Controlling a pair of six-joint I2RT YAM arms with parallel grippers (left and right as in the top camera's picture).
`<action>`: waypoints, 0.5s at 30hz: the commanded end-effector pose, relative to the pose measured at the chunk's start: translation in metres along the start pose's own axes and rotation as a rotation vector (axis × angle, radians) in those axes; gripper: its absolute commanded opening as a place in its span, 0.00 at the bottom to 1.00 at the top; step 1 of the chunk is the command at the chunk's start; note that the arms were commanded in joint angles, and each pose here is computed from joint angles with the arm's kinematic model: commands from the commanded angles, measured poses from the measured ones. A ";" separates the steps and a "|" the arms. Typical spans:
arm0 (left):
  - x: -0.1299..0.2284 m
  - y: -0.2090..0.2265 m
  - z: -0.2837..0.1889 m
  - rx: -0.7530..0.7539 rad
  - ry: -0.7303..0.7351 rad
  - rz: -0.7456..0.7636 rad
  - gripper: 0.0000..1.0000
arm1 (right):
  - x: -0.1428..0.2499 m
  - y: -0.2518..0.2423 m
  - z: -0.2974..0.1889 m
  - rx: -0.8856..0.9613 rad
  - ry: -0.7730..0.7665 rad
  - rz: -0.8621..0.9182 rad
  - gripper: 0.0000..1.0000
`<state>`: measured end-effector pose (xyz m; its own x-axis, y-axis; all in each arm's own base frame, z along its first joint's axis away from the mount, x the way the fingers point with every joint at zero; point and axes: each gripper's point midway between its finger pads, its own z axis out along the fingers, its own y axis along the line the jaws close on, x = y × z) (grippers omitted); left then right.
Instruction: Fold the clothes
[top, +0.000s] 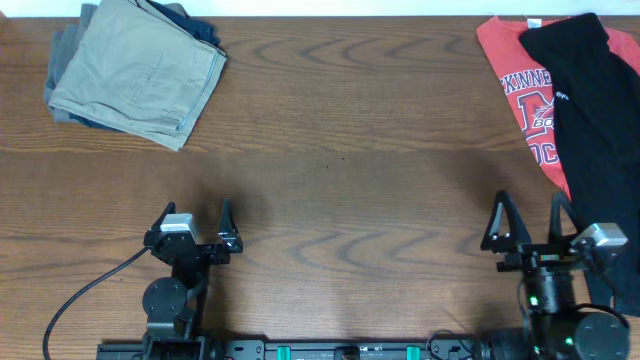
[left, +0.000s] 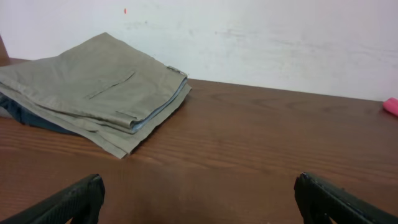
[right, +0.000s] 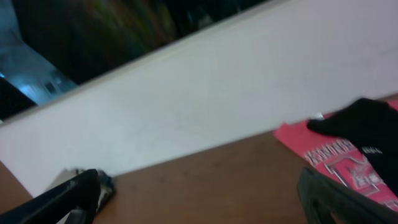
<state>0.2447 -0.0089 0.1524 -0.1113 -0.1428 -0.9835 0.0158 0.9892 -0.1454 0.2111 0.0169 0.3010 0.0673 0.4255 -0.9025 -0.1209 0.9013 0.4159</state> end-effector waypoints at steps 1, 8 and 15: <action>0.015 0.007 0.001 -0.034 0.043 -0.007 0.98 | 0.021 -0.006 0.004 -0.029 -0.018 0.015 0.99; 0.015 0.007 0.001 -0.034 0.043 -0.007 0.98 | 0.054 -0.013 0.017 -0.110 -0.085 0.011 0.99; 0.015 0.007 0.001 -0.034 0.043 -0.007 0.98 | 0.067 -0.018 0.020 -0.112 -0.100 -0.113 0.99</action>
<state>0.2447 -0.0085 0.1526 -0.1106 -0.1428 -0.9835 0.0136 0.9893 -0.1452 0.2390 0.0269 0.2323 0.1617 0.4095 -0.8979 -0.2068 0.9037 0.3749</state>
